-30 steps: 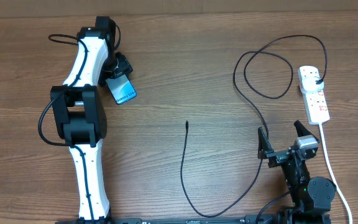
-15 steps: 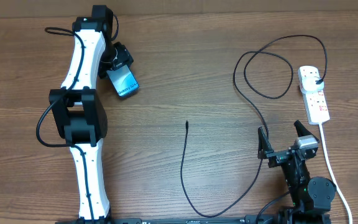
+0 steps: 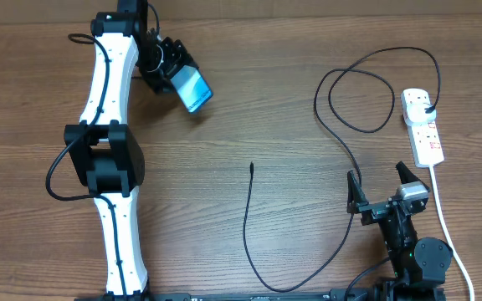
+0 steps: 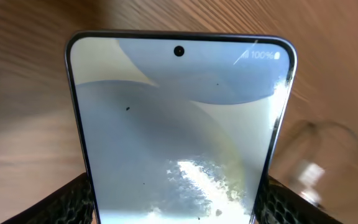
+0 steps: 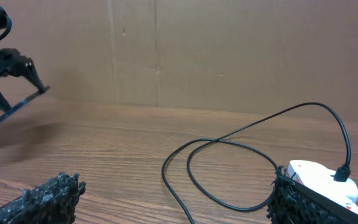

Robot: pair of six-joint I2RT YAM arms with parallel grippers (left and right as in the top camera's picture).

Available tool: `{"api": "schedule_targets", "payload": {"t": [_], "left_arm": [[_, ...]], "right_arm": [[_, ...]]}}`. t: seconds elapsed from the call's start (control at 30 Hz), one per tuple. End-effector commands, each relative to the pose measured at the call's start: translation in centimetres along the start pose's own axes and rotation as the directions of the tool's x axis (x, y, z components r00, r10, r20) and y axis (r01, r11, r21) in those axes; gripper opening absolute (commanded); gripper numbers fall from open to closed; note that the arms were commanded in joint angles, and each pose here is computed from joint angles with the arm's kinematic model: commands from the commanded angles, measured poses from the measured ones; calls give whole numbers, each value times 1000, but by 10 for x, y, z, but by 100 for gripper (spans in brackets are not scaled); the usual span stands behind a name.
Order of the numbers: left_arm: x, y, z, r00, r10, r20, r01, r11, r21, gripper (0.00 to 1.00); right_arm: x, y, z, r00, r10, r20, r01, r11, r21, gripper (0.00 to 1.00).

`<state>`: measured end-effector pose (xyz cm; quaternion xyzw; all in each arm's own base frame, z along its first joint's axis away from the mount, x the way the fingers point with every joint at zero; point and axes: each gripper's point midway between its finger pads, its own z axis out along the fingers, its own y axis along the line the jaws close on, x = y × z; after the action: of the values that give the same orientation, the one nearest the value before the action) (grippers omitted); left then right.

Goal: Plug charger to phone and switch on socket
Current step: 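Lift the phone with the left gripper and tilt it upright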

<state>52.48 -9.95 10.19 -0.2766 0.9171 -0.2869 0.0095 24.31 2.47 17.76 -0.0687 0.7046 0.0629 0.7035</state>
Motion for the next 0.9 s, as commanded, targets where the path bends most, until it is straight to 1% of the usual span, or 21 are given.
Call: {"api": "schedule_targets", "payload": {"t": [0.0,0.17,0.27,0.37,0.57,0.87], "left_arm": [[32,-49,-14,981,-53,-187,95,969,228,4],[54,-76,-29,932,-72,-355,203,915,348,4],[66,-89,-40,898,-43,-439,243,878,412,4],[74,-99,-51,868,-4,-497,268,845,462,4],[86,-112,-70,818,60,-573,312,790,528,4],[91,-119,-81,787,98,-609,339,756,559,4]], "right_arm": [[2,1,0,1000,-1,1,1,1000,-1,100],[2,1,0,1000,-1,1,1,1000,-1,100],[2,1,0,1000,-1,1,1,1000,-1,100],[2,1,0,1000,-1,1,1,1000,-1,100],[2,1,0,1000,-1,1,1,1000,-1,100],[2,1,0,1000,-1,1,1,1000,-1,100]]}}
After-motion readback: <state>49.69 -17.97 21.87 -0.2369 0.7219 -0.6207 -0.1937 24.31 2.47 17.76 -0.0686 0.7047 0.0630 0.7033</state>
